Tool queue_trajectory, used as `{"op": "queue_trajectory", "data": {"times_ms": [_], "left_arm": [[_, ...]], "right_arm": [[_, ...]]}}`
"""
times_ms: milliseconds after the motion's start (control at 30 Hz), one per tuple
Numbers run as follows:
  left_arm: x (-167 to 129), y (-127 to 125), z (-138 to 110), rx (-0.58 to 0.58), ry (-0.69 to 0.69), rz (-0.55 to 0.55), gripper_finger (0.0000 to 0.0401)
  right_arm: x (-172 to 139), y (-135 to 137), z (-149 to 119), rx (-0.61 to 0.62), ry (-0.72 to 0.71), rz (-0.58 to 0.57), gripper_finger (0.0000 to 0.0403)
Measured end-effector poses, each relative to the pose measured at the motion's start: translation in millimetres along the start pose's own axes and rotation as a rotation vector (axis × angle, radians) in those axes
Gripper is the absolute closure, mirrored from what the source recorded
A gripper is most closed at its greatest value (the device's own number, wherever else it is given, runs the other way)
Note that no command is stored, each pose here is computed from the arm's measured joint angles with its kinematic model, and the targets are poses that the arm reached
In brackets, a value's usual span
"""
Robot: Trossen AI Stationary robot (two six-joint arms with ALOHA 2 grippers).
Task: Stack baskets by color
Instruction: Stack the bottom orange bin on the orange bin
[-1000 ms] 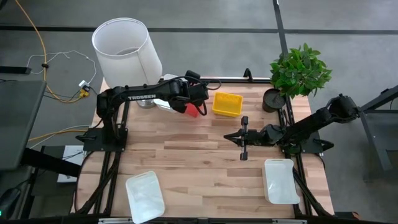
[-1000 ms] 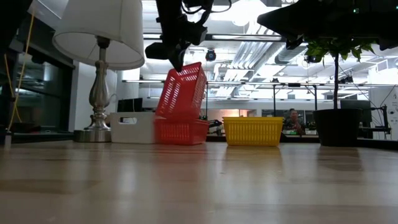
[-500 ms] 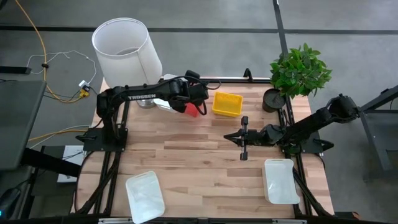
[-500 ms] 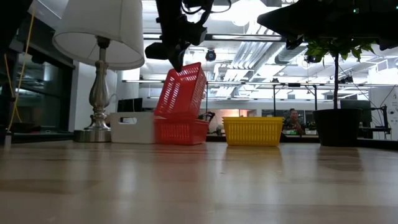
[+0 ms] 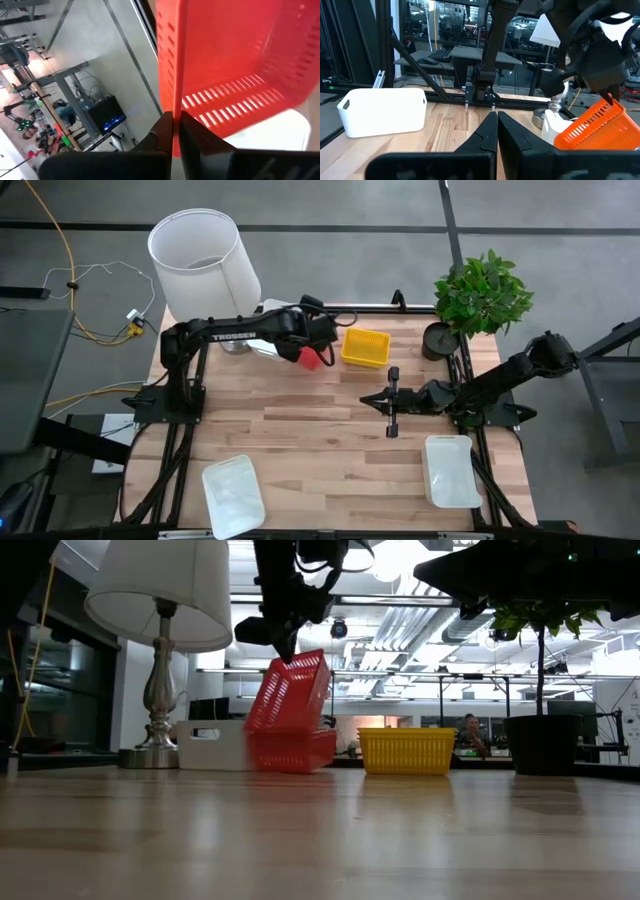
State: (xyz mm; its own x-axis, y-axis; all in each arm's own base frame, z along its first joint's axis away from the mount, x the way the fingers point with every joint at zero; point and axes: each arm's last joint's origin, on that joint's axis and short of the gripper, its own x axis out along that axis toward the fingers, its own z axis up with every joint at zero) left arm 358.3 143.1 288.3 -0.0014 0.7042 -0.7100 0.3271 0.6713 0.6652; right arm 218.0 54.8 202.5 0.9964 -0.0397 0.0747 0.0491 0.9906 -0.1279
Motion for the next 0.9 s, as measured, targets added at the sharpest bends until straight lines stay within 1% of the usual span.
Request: {"op": "queue_trajectory", "data": {"times_ms": [367, 533, 700, 900], "left_arm": [[0.9, 1.1, 1.4, -0.001, 0.009, 0.023, 0.04], [-1.6, -0.9, 3.6, 0.039, -0.001, 0.022, 0.0395], [-3.6, -2.4, 5.6, 0.07, -0.009, 0.023, 0.0369], [-3.9, 0.1, 8.2, 0.042, -0.031, 0.045, 0.0322]], "right_arm": [[0.0, 0.1, -0.4, -0.003, 0.004, 0.001, 0.0403], [0.0, 0.1, -0.4, -0.002, 0.004, 0.001, 0.0403], [0.0, 0.1, -0.4, -0.003, 0.004, 0.001, 0.0403], [0.0, 0.1, -0.4, -0.004, 0.004, 0.001, 0.0403]]}}
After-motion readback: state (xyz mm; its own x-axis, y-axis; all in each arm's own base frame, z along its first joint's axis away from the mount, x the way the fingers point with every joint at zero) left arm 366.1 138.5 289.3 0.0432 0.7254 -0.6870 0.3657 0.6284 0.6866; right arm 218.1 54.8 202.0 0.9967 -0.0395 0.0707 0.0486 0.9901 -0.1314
